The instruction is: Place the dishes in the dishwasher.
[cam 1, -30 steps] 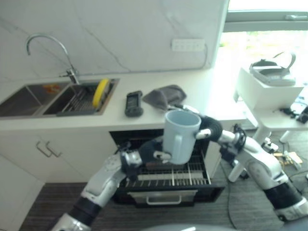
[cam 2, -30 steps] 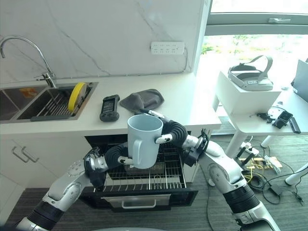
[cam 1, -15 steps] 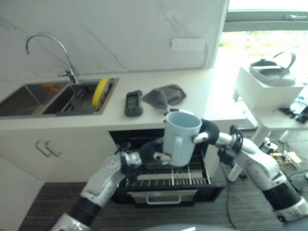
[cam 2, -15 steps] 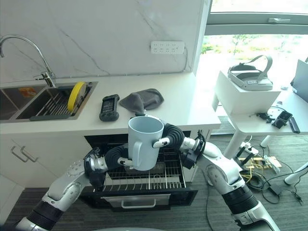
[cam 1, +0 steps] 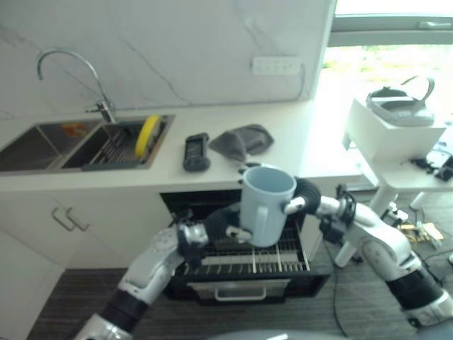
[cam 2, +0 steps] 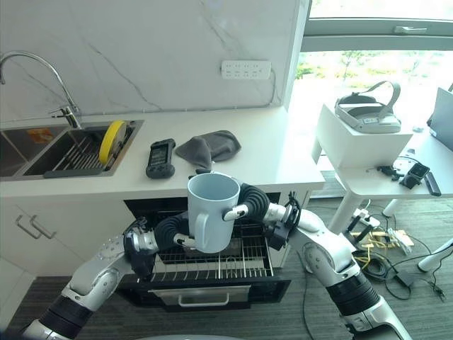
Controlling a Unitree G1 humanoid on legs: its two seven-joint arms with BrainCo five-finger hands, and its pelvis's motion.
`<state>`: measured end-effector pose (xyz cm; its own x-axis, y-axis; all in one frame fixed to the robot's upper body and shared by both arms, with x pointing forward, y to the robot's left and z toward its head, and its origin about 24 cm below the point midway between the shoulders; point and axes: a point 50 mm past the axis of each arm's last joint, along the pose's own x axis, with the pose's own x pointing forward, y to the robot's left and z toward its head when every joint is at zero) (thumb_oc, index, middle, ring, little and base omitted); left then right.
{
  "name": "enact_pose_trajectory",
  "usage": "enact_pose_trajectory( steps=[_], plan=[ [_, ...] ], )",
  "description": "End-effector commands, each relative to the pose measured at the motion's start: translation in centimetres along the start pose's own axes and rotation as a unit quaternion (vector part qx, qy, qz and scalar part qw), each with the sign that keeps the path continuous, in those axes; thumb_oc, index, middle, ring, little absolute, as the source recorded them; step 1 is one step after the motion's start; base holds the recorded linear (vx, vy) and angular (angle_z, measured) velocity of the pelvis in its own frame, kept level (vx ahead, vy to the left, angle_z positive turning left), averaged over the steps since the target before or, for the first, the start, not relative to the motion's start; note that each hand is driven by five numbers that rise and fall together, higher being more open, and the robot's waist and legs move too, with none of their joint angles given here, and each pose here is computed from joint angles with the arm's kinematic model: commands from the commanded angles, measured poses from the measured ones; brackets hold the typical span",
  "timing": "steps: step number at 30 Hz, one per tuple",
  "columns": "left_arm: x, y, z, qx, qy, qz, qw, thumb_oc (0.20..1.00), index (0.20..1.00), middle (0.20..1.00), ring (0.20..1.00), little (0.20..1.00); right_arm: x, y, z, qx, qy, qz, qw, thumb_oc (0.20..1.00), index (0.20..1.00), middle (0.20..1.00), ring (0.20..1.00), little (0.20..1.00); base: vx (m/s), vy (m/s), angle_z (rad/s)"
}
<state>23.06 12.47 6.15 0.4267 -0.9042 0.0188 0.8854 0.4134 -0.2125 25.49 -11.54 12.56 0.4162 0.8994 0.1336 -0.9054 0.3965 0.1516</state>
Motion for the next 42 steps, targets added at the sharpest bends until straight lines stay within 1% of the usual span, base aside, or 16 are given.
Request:
enact_pose_trajectory(
  steps=[1,11,12,13,14,25,31,38,39,40,41,42],
  plan=[
    [0.9,0.5,2.8,0.065,-0.015,-0.029,0.997,0.2,0.2,0.2,0.2,0.2,2.4,1.4,3.7,-0.04,-0.054,0.091,0.994,1.0,1.0,1.0,1.0,1.0,0.0,0.0,0.0],
    [1.0,0.4,2.6,0.065,-0.007,-0.04,0.997,0.2,0.2,0.2,0.2,0.2,2.7,1.7,3.6,-0.045,-0.042,0.109,0.992,1.0,1.0,1.0,1.0,1.0,0.0,0.0,0.0],
    [0.9,0.4,2.6,0.065,-0.007,-0.041,0.997,0.2,0.2,0.2,0.2,0.2,2.6,1.6,3.6,-0.047,-0.043,0.109,0.992,0.922,0.922,0.922,0.922,0.922,0.0,0.0,0.0],
    [0.9,0.5,2.6,0.064,-0.006,-0.042,0.997,0.2,0.2,0.2,0.2,0.2,2.6,1.6,3.7,-0.05,-0.044,0.108,0.992,0.391,0.391,0.391,0.391,0.391,0.0,0.0,0.0],
    [0.9,0.4,2.6,0.064,-0.006,-0.042,0.997,0.2,0.2,0.2,0.2,0.2,2.6,1.6,3.8,-0.053,-0.047,0.106,0.992,0.2,0.2,0.2,0.2,0.2,0.0,0.0,0.0],
    [0.7,0.4,2.4,0.059,-0.011,-0.038,0.997,0.2,0.2,0.2,0.2,0.2,2.5,1.7,4.6,-0.088,-0.086,0.102,0.987,0.2,0.2,0.2,0.2,0.2,0.0,0.0,0.0],
    [0.5,0.5,2.5,0.056,-0.018,-0.027,0.998,0.2,0.2,0.2,0.2,0.2,2.2,1.2,4.8,-0.109,-0.096,0.075,0.986,0.2,0.2,0.2,0.2,0.2,0.0,0.0,0.0],
    [-0.3,1.5,2.2,0.02,-0.043,0.054,0.997,0.2,0.2,0.2,0.2,0.2,1.3,0.1,4.8,-0.114,-0.121,0.012,0.986,0.2,0.2,0.2,0.2,0.2,0.0,0.0,0.0],
    [-0.8,1.8,2.0,0.015,-0.051,0.082,0.995,0.548,0.548,0.548,0.548,0.548,0.8,-0.2,4.6,-0.119,-0.125,-0.01,0.985,0.2,0.2,0.2,0.2,0.2,0.0,0.0,0.0],
    [-0.8,1.8,2.0,0.015,-0.052,0.084,0.995,0.589,0.589,0.589,0.589,0.589,0.7,-0.2,4.5,-0.119,-0.125,-0.012,0.985,0.2,0.2,0.2,0.2,0.2,0.0,0.0,0.0],
    [-1.3,2.2,2.1,0.012,-0.059,0.111,0.992,1.0,1.0,1.0,1.0,1.0,0.2,-0.5,4.5,-0.123,-0.128,-0.028,0.984,0.2,0.2,0.2,0.2,0.2,0.0,0.0,0.0],
    [-1.6,2.4,2.0,0.01,-0.062,0.121,0.991,1.0,1.0,1.0,1.0,1.0,0.0,-0.6,4.5,-0.124,-0.129,-0.035,0.983,0.2,0.2,0.2,0.2,0.2,0.0,0.0,0.0]
  ],
)
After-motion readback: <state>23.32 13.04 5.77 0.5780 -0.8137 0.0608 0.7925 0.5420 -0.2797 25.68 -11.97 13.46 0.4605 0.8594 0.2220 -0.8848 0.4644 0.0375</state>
